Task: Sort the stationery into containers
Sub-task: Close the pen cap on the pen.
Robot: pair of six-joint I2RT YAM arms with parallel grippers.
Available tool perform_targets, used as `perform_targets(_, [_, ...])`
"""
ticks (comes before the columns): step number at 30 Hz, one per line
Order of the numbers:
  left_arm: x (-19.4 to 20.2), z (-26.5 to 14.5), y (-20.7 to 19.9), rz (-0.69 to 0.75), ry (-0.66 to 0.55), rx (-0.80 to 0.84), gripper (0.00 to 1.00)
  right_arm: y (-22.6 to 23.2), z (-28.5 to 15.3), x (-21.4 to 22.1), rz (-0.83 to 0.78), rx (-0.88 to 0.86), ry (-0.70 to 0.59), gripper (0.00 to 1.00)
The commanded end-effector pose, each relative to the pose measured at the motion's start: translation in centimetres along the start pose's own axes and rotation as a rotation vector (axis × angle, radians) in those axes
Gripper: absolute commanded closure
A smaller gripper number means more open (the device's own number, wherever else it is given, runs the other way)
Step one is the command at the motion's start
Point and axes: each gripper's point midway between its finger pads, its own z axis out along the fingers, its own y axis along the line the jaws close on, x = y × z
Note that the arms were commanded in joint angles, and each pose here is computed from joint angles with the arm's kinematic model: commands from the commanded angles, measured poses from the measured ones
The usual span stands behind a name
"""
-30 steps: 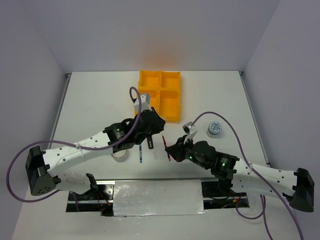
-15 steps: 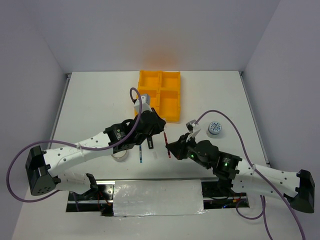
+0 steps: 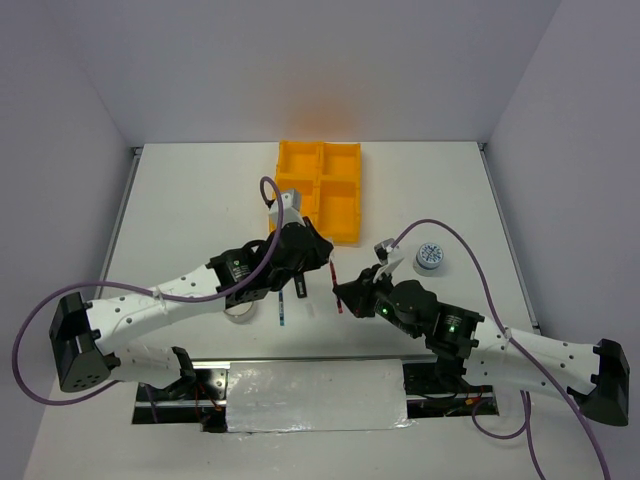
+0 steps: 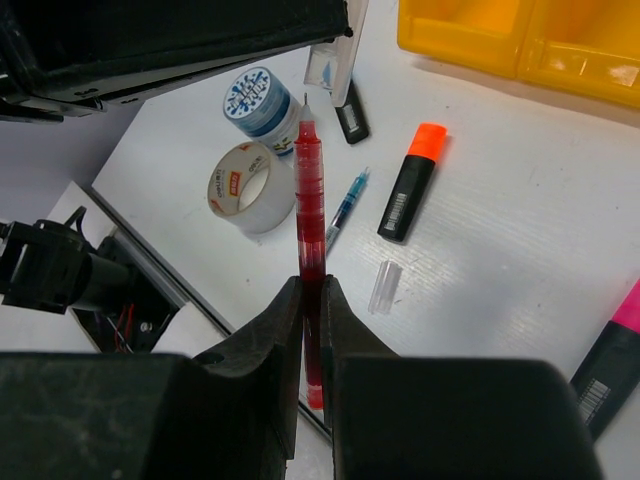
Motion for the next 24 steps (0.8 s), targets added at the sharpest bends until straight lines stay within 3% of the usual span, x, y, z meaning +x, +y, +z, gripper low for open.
perform_targets(1, [-1.0, -0.9, -1.2, -0.011, -0.028, 0.062, 0.94, 1.2, -0.1, -2.4, 0.023, -0.012, -0.062, 1.0])
perform_targets(24, [-0.6, -0.6, -0.6, -0.014, -0.041, 0.073, 0.94, 0.9, 0.3, -3.8, 0.095, 0.065, -0.09, 1.0])
